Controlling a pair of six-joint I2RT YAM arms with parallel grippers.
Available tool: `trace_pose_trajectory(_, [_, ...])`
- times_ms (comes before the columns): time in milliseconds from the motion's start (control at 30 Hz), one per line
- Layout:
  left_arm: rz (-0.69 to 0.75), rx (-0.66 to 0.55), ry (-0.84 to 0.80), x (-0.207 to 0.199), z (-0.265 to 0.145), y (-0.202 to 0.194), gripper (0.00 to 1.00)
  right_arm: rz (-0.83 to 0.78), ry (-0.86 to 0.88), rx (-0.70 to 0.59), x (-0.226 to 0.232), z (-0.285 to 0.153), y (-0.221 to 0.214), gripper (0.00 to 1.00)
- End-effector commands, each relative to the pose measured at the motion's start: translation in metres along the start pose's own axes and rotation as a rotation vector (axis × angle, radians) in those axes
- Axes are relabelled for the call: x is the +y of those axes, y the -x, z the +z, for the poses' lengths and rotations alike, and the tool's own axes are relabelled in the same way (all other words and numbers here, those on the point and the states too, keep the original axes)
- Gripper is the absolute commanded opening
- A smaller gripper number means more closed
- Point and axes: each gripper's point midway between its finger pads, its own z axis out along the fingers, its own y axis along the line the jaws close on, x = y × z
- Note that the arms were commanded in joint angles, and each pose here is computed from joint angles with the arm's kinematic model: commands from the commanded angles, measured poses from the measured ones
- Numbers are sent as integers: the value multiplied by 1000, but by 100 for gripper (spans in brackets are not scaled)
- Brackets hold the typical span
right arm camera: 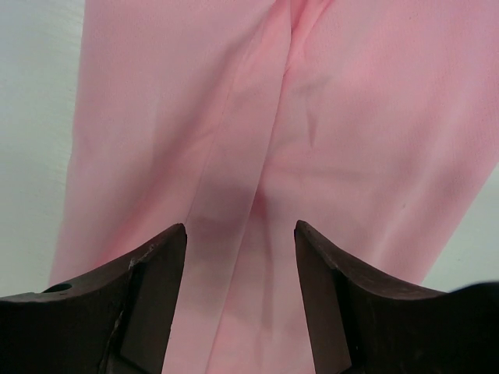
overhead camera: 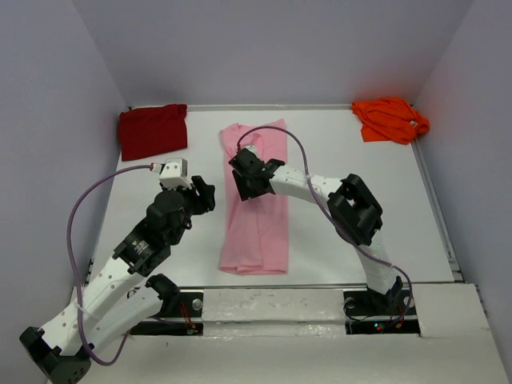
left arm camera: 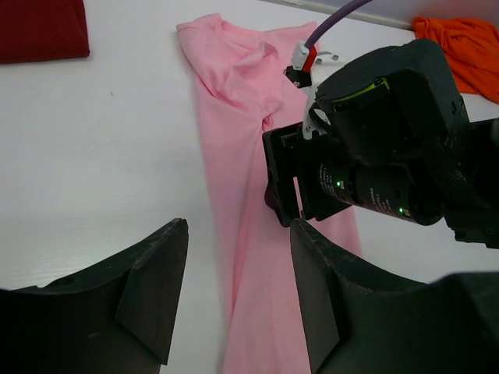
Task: Fold and stack the t-shirts
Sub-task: Fold the tshirt
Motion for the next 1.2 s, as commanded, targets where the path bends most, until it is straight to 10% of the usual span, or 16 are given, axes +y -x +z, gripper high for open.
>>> trace_pose_trajectory(0, [-13,-53,-5,-3,1,12,64,-5,5,-39,-2,-2,23,64])
trace_pose_trajectory(700, [-6,-59,-45,-13,-6,11,64,119,42,-161,-97,57,161,65])
trace_pose_trajectory(1167, [10,-45,-40,-13,-3,7,64,78,157,-37,-66,60,97,62])
